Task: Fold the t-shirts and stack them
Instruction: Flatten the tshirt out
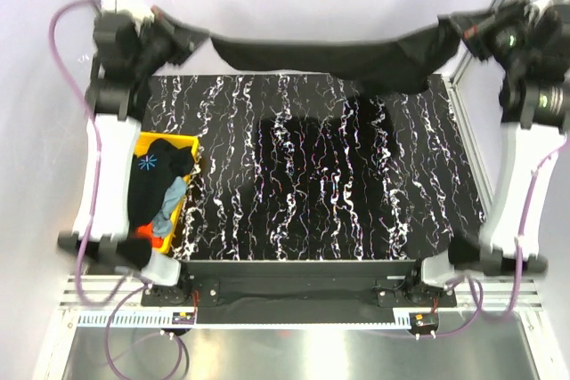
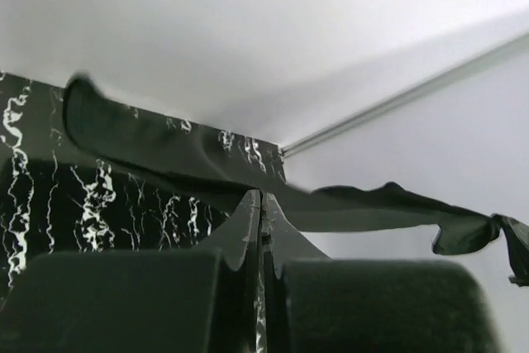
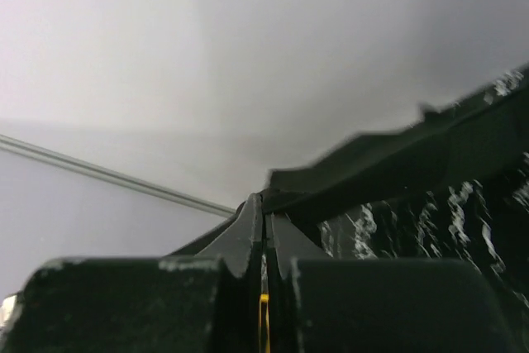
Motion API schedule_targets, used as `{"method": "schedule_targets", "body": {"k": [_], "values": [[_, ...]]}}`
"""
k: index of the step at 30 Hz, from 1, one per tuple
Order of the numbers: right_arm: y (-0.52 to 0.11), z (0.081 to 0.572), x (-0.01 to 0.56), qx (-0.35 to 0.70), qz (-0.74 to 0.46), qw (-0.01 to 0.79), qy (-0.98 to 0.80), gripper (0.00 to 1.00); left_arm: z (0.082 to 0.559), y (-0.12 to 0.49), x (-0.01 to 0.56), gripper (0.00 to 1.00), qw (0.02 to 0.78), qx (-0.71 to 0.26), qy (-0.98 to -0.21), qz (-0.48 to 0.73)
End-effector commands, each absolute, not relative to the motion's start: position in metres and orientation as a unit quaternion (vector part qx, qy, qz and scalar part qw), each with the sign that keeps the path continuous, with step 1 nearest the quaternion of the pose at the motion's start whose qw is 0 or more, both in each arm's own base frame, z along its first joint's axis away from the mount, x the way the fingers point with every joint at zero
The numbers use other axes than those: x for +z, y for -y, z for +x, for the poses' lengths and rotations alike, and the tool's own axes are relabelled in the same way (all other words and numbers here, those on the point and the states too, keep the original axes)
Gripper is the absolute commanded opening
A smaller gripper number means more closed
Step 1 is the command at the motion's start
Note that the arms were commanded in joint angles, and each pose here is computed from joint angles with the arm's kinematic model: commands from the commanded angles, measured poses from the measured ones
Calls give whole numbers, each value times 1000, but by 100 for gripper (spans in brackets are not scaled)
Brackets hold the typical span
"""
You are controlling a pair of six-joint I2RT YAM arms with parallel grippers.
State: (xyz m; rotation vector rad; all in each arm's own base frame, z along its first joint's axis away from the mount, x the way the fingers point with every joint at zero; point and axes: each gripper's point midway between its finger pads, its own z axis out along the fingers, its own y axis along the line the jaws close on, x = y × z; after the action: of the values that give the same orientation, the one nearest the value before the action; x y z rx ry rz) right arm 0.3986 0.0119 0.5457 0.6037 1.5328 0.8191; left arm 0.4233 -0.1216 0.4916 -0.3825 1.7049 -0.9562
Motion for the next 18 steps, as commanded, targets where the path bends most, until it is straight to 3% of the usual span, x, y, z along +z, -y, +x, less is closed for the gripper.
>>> {"method": "schedule_targets", "body": {"k": [1, 2, 3, 4, 6, 7, 12, 14, 18], "values": [[0, 367, 488, 289, 296, 582, -700, 0, 389, 124, 454, 0, 535, -392, -736, -136], [4, 358, 474, 275, 307, 578, -704, 0, 369, 121, 452, 0, 543, -387, -733, -135], [5, 334, 473, 264, 316, 591, -694, 0, 365, 122, 408, 0, 511, -374, -760, -143], [6, 335, 423, 255, 338, 551, -719, 0, 358, 123, 392, 0, 502, -371, -768, -143], [-3, 316, 391, 271, 349, 535, -720, 0, 340, 134, 344, 0, 468, -372, -790, -136], [-10, 317, 332, 280, 365, 484, -744, 0, 336, 138, 327, 0, 457, -372, -797, -134], [-34, 287, 193, 301, 402, 353, -789, 0, 309, 148, 193, 0, 361, -333, -855, -164], [-35, 274, 178, 291, 399, 345, -798, 0, 295, 145, 144, 0, 319, -307, -878, -182], [-18, 245, 153, 217, 428, 336, -810, 0, 282, 140, 107, 0, 296, -271, -896, -188]]}}
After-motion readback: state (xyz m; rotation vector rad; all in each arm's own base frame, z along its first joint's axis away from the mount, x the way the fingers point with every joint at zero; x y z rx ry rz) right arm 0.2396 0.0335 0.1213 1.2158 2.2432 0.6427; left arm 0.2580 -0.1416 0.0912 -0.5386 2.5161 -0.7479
